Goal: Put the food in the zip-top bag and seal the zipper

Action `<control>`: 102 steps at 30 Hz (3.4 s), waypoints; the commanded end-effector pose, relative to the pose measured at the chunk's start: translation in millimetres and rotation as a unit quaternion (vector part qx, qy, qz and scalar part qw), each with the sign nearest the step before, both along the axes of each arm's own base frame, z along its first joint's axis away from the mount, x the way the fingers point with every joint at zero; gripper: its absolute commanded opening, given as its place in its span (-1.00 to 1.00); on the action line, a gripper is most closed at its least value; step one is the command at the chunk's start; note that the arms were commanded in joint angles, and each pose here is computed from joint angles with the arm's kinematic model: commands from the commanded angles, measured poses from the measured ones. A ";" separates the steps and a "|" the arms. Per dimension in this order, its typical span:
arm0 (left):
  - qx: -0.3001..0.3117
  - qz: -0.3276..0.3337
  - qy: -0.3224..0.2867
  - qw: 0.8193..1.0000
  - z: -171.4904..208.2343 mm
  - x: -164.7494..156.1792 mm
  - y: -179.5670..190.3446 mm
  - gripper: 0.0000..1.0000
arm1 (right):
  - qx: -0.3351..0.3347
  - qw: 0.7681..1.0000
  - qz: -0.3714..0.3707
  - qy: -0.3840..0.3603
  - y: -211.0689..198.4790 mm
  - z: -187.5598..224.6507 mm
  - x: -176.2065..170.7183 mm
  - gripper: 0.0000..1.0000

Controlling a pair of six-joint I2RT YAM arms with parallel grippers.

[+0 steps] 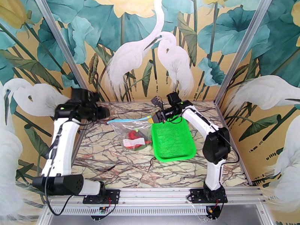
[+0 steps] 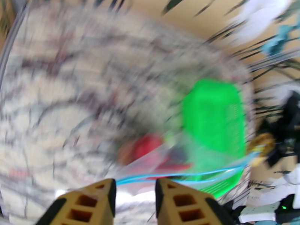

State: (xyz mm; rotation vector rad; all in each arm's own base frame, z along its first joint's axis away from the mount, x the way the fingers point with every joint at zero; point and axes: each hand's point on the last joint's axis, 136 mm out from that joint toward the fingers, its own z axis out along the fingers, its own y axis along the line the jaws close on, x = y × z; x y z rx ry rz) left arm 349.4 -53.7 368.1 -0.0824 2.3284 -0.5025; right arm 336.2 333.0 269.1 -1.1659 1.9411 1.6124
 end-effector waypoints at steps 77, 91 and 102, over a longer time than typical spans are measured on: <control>-0.084 -0.464 0.083 0.878 -55.2 -17.8 -197.2 -0.94 | -0.010 0.999 -0.008 -0.036 22.0 26.3 3.9 -1.00; -0.066 -0.434 0.073 0.895 -44.8 -17.3 -167.1 -0.98 | -0.005 0.998 -0.048 -0.043 -1.0 33.4 16.1 -1.00; -0.037 -0.400 0.074 0.913 -45.0 -17.1 -142.2 -0.98 | -0.012 0.997 -0.068 -0.045 -12.2 31.9 21.7 -1.00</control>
